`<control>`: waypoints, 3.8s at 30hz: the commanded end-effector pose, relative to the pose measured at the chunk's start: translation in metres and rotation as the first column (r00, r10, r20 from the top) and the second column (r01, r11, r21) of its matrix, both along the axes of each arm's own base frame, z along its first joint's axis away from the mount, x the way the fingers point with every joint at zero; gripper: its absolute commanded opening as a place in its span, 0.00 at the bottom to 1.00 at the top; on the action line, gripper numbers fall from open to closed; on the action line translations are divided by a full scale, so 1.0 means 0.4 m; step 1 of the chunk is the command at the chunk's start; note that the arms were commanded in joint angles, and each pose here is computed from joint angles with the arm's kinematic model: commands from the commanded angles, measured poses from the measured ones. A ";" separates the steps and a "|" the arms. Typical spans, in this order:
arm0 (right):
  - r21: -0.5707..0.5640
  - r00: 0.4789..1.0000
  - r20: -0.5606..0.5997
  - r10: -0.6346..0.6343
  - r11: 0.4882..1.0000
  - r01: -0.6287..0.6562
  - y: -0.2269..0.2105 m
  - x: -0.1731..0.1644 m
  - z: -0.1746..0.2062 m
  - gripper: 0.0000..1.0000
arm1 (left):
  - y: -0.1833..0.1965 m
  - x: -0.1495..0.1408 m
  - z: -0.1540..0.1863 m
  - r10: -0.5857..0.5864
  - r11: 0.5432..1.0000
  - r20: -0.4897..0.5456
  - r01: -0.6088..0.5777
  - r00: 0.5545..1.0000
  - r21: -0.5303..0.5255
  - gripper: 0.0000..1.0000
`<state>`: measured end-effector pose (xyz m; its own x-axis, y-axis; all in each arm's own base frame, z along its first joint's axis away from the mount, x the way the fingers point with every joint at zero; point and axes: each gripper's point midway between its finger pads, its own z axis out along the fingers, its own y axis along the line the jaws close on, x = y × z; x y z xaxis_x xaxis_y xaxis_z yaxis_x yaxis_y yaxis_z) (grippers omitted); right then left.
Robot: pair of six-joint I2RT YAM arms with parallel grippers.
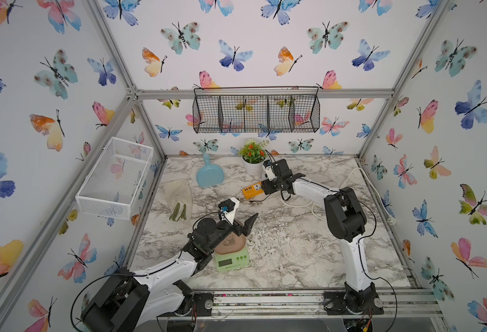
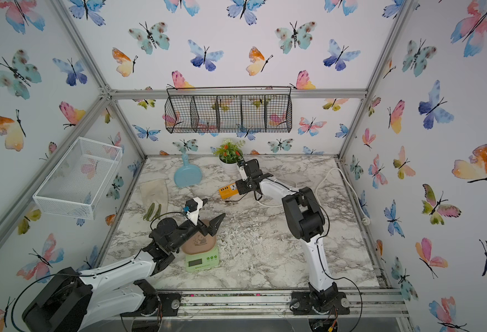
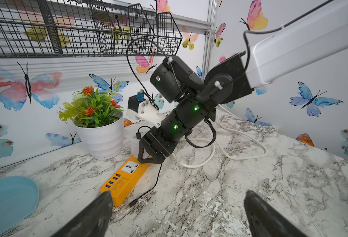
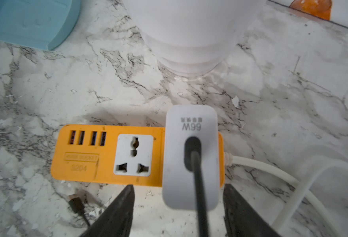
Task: Charge the electronic scale
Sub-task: Insert the plug into the socket, then pick up the charging cable from the center of the board.
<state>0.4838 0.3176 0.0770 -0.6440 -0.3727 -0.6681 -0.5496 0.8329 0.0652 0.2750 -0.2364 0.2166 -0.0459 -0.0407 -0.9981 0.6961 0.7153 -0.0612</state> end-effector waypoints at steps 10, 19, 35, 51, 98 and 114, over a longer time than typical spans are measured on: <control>0.297 0.977 -0.150 -0.149 0.936 0.189 -0.055 -0.138 0.035 0.76 | 0.003 0.000 0.026 0.000 1.000 0.019 0.000 1.000 -0.019 1.00; 0.470 0.936 -0.301 -0.181 0.826 0.311 -0.023 -0.164 -0.019 0.65 | 0.017 0.009 0.032 0.036 0.998 0.009 -0.036 0.999 -0.043 0.99; 0.519 0.889 -0.426 -0.170 0.759 0.394 0.001 -0.179 -0.084 0.52 | 0.034 0.064 0.038 0.141 0.982 -0.074 -0.149 0.987 -0.120 0.97; 0.537 0.871 -0.457 -0.182 0.724 0.433 0.023 -0.144 -0.131 0.40 | -0.006 0.077 0.031 0.080 0.982 -0.109 -0.097 0.991 -0.159 0.94; 0.689 0.885 -0.442 0.147 0.687 0.230 0.004 -0.268 0.152 0.04 | -0.067 0.231 -0.282 -0.259 0.936 -0.396 0.330 0.881 0.121 0.39; 0.699 0.886 -0.440 0.149 0.676 0.233 -0.003 -0.264 0.173 0.06 | -0.082 0.209 -0.278 -0.296 0.924 -0.382 0.364 0.876 0.119 0.28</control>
